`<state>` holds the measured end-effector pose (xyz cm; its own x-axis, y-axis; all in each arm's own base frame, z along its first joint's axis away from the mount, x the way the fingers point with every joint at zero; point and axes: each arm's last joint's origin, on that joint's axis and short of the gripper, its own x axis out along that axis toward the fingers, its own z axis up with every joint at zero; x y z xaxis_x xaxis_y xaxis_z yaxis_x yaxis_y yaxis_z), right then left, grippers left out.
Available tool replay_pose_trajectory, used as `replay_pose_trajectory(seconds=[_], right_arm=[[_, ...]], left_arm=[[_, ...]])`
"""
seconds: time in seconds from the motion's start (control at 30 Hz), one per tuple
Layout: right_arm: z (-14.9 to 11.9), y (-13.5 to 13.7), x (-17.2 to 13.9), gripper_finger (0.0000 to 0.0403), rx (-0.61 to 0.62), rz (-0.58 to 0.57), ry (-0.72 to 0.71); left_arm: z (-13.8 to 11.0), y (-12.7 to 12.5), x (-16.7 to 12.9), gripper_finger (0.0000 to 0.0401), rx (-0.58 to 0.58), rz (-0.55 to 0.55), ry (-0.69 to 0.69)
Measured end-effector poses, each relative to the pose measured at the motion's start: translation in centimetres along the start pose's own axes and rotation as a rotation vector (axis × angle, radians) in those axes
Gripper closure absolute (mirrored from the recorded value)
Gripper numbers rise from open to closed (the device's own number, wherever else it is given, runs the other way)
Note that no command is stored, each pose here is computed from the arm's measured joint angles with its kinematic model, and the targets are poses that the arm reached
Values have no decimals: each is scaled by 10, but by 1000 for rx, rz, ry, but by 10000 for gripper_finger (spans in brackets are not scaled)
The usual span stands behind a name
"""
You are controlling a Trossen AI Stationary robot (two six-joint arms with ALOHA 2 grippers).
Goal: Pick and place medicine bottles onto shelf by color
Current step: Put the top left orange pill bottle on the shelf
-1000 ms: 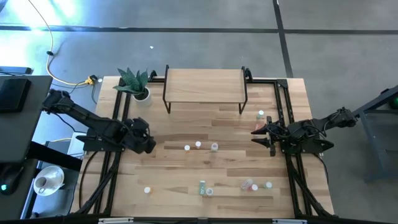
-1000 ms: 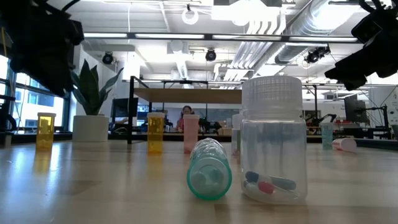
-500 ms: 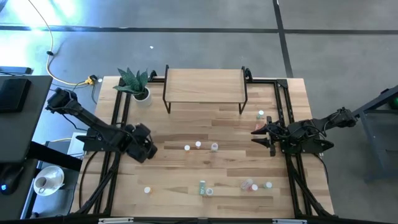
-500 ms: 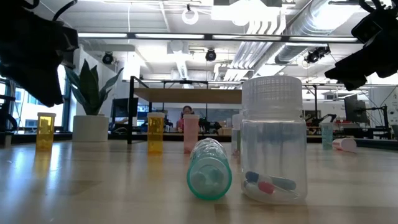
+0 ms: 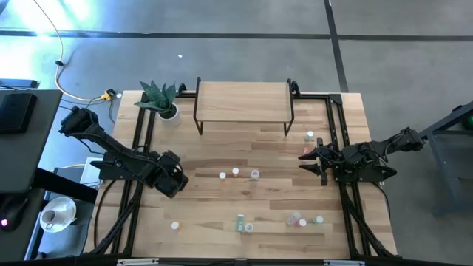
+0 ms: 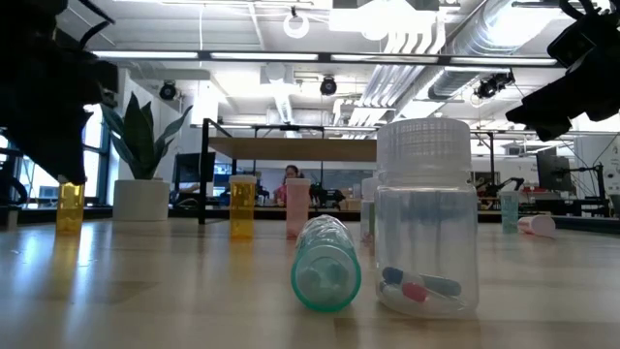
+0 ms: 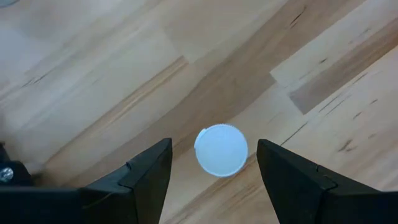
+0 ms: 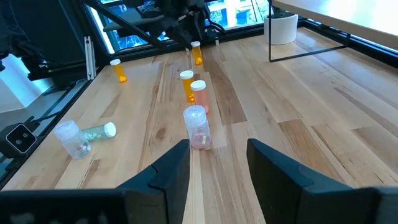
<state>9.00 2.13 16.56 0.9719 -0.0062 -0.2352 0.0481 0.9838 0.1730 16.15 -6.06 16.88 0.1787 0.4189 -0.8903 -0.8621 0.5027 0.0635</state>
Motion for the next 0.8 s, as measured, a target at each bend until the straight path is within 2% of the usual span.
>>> replay_pose_trajectory(seconds=[0.3, 0.8], right_arm=[[0, 0, 0, 254, 0, 0, 0], [0, 0, 0, 254, 0, 0, 0]], left_arm=[[-3, -4, 7, 184, 21, 40, 6], [-3, -5, 8, 295, 23, 38, 5]])
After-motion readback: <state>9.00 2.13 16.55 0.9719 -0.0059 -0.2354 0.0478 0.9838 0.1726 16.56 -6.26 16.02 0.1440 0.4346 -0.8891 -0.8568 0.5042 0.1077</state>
